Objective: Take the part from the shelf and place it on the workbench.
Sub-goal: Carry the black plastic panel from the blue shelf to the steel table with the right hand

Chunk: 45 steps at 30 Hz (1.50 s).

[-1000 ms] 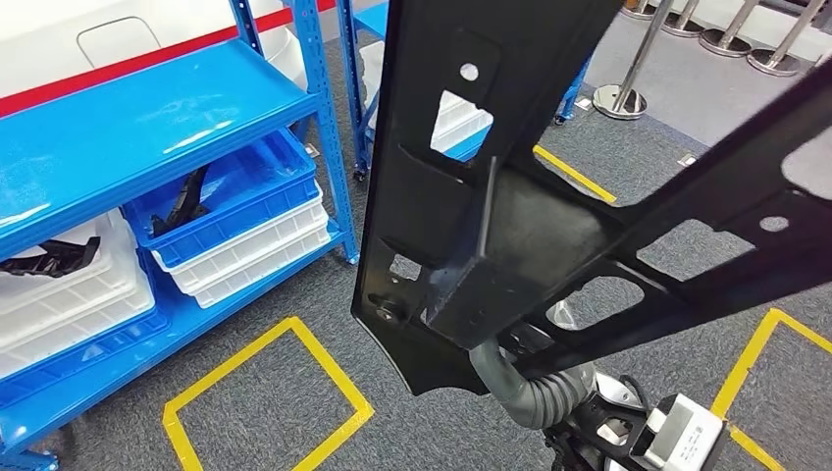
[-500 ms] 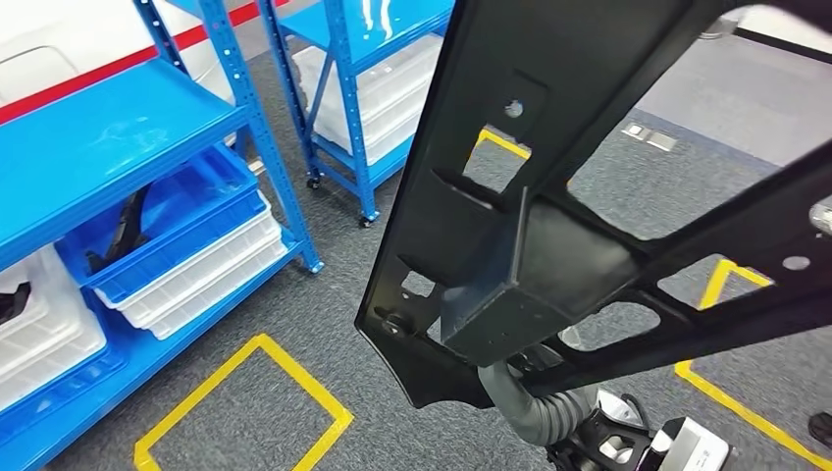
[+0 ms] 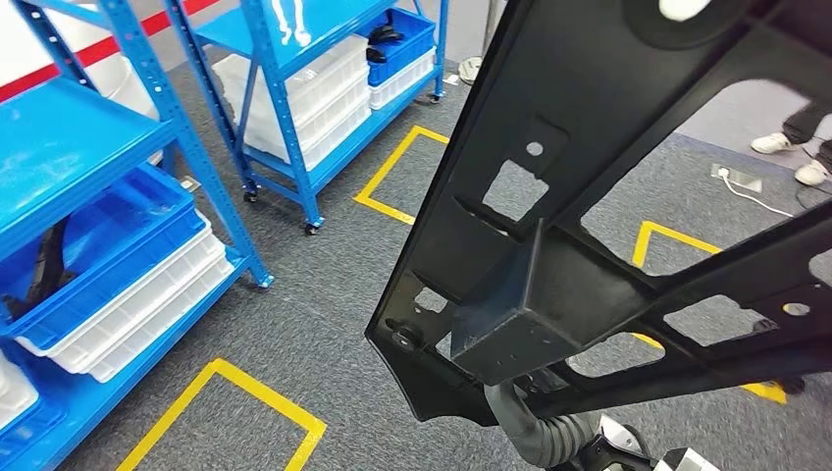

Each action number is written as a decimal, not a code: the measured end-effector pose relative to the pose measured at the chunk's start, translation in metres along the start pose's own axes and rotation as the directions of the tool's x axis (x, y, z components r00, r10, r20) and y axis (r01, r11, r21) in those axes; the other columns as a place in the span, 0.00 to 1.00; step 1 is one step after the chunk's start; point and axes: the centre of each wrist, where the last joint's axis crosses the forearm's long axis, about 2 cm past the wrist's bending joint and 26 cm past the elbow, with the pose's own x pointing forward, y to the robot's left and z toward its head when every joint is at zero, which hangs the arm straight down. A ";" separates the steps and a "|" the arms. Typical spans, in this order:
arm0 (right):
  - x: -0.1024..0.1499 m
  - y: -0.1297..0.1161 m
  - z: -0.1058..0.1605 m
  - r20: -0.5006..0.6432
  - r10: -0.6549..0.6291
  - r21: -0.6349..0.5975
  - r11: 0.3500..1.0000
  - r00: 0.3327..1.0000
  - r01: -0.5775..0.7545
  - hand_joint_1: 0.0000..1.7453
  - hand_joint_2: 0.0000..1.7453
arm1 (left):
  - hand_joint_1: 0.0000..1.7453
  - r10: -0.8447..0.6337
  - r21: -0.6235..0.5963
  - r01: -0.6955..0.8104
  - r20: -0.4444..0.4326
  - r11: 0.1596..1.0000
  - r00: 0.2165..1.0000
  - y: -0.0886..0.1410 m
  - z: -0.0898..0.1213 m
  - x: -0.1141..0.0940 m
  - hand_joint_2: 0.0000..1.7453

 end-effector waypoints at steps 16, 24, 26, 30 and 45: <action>0.001 0.001 -0.005 -0.030 -0.007 0.016 1.000 1.000 0.008 1.00 1.00 | 0.00 -0.014 0.054 0.009 0.092 0.999 0.996 0.002 0.001 -0.013 1.00; 0.002 0.000 -0.009 -0.039 0.011 0.015 1.000 0.999 -0.011 1.00 1.00 | 0.00 -0.001 0.023 0.000 0.060 1.000 0.998 -0.006 0.002 -0.011 1.00; 0.002 -0.001 -0.010 -0.047 0.021 0.013 1.000 0.999 -0.020 1.00 1.00 | 0.00 0.005 0.006 -0.005 0.023 1.000 1.000 -0.008 0.003 -0.013 1.00; 0.003 -0.001 -0.009 -0.065 0.037 0.003 0.999 0.997 -0.037 1.00 1.00 | 0.00 0.007 -0.017 -0.007 -0.029 1.000 1.000 -0.009 0.003 -0.014 1.00; 0.011 0.000 -0.011 -0.052 0.045 -0.008 0.999 0.998 -0.045 1.00 1.00 | 0.00 0.002 -0.003 -0.002 0.019 1.000 1.000 -0.011 0.004 -0.014 1.00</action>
